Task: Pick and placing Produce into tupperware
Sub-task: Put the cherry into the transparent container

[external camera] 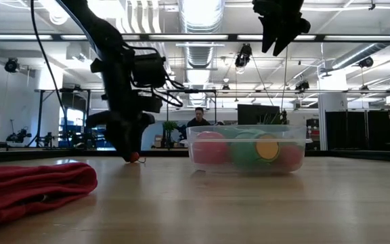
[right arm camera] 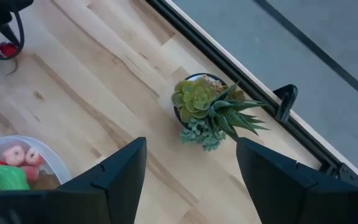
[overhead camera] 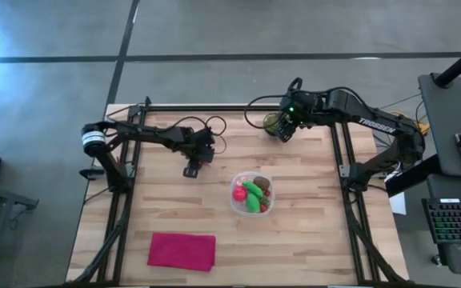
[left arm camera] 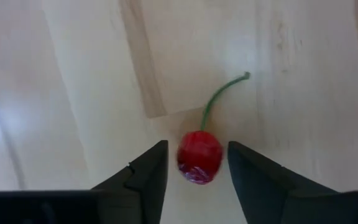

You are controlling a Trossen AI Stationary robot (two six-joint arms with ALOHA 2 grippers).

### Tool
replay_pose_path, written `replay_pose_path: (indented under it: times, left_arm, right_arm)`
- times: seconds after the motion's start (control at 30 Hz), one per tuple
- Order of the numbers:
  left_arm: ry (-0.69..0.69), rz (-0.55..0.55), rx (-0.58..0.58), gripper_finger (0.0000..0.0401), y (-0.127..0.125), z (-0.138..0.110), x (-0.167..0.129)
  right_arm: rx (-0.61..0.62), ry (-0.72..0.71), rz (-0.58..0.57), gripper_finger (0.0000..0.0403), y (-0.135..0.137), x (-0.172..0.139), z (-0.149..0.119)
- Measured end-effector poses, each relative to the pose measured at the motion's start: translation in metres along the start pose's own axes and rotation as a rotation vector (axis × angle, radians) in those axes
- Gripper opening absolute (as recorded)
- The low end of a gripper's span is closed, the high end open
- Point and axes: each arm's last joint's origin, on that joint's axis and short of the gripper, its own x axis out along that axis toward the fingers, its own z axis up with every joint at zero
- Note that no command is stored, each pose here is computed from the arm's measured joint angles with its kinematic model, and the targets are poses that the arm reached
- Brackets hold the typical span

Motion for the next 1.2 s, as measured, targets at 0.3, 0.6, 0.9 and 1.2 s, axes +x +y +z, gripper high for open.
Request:
replay_pose_path:
  times: [0.3,0.6,0.9,1.2]
  left_arm:
    - [-0.012,0.008,-0.002,0.0098,0.001,0.001,-0.002]
    - [-0.016,0.007,-0.048,0.0080,0.000,0.001,-0.003]
    - [-0.156,0.008,-0.208,0.0079,0.002,0.017,-0.041]
    - [-0.524,-0.445,-0.397,0.0079,-0.002,0.050,-0.093]
  right_arm:
    - [-0.008,-0.002,-0.008,0.0242,-0.001,0.000,0.000]
    - [-0.009,-0.001,-0.010,0.0242,-0.001,0.000,0.000]
    - [-0.018,-0.004,-0.015,0.0242,-0.001,0.000,0.000]
    - [0.040,0.015,-0.010,0.0242,0.001,-0.001,-0.003]
